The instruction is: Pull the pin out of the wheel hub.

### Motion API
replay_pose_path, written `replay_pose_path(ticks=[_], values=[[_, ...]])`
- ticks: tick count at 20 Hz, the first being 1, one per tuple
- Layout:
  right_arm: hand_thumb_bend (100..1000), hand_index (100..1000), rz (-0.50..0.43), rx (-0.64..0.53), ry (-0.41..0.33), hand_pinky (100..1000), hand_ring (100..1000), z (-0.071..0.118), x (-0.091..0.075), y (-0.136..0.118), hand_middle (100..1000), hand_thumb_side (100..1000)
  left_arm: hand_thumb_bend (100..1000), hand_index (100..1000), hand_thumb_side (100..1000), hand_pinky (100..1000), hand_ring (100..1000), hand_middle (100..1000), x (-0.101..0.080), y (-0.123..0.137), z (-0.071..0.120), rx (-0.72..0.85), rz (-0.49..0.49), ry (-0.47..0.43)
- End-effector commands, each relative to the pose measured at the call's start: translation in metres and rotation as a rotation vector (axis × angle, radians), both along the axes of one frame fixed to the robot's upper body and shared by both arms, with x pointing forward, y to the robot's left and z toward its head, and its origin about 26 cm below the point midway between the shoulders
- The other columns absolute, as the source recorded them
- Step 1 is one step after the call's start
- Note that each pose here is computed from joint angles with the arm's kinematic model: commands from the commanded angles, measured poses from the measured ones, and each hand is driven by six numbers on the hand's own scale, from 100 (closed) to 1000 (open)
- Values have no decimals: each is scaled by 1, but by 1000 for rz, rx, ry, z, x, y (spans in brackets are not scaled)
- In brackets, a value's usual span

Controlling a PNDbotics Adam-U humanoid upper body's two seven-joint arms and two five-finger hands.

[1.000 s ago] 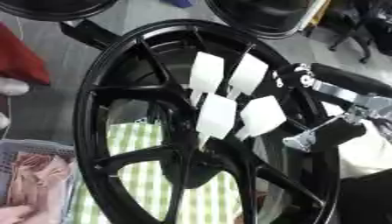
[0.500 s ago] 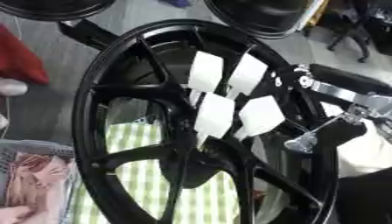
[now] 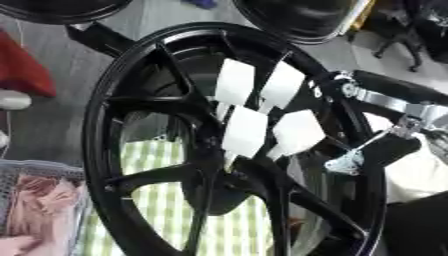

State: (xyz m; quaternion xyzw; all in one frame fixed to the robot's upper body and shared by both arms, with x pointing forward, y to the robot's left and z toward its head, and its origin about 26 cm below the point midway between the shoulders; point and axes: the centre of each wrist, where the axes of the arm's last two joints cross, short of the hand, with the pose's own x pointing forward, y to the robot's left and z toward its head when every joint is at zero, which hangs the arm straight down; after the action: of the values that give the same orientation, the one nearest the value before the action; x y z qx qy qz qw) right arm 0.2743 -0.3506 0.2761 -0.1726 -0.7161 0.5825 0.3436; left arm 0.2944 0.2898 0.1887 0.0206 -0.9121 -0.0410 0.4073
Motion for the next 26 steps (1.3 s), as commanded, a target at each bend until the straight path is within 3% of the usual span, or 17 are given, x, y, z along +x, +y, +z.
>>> replay_pose_path(ticks=[1, 16, 26], values=[[465, 744, 1, -11, -4, 529, 738, 12, -1, -2, 716, 176, 100, 847, 757, 1000, 764, 718, -2, -1, 3, 8, -4, -10], [375, 703, 4, 33, 28, 484, 711, 16, -1, -1, 685, 255, 100, 848, 757, 1000, 765, 719, -3, -1, 2, 1, -7, 1], [357, 678, 10, 42, 42, 470, 690, 8, 0, 1, 652, 288, 100, 848, 757, 1000, 765, 720, -3, -2, 1, -3, -6, 5]])
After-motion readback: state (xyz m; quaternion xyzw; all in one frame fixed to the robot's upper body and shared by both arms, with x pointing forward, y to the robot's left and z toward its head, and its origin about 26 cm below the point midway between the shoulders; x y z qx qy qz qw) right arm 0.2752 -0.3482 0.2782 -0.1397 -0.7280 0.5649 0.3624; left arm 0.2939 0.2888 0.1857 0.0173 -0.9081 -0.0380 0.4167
